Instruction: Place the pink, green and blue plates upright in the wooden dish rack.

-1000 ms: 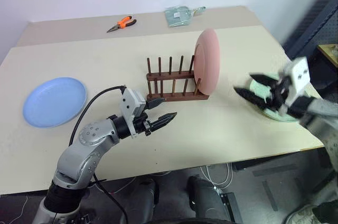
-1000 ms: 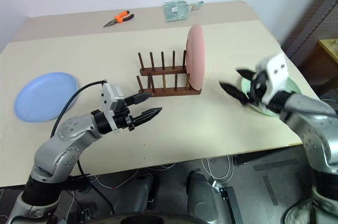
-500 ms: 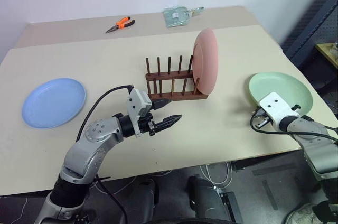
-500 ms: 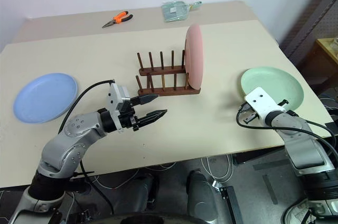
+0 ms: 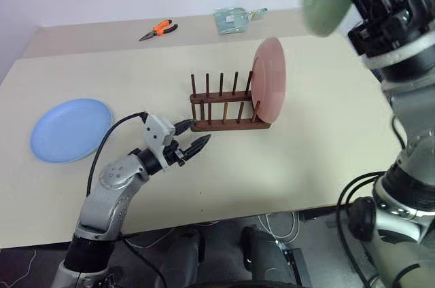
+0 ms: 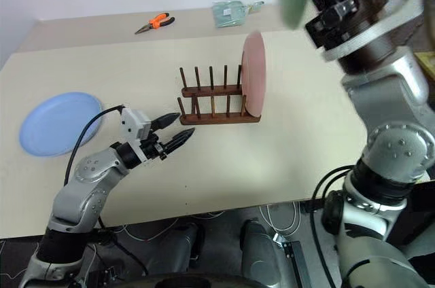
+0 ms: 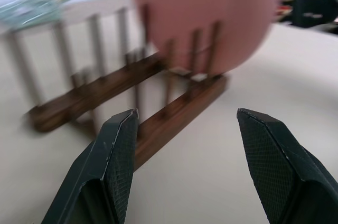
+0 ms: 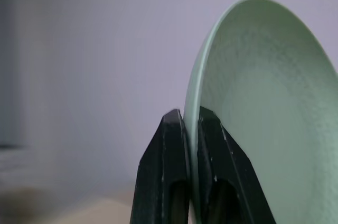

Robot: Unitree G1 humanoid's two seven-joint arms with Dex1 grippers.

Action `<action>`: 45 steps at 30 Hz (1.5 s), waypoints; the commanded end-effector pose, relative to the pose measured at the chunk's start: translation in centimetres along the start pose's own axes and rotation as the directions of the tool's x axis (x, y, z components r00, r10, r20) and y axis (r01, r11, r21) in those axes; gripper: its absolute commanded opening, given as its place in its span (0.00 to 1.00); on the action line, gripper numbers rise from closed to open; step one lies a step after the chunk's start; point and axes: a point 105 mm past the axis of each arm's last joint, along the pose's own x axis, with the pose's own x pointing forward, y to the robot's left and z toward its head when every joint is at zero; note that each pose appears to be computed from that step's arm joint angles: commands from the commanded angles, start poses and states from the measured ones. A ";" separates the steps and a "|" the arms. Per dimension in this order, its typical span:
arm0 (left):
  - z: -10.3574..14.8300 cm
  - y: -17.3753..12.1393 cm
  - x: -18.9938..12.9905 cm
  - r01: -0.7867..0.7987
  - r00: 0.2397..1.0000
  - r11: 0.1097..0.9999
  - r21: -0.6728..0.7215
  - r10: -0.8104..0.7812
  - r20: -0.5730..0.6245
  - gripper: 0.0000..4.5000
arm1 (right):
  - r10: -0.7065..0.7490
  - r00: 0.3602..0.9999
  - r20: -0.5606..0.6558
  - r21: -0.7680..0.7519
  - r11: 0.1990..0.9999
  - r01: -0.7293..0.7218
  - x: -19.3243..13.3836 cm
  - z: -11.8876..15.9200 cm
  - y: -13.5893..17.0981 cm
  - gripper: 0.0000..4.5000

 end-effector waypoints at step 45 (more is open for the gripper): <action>3.0 16.5 -15.6 -0.914 0.367 0.375 -0.156 0.927 0.075 1.00 | 0.095 0.798 -0.595 -0.539 0.690 -0.484 1.1 -11.1 -0.5 0.99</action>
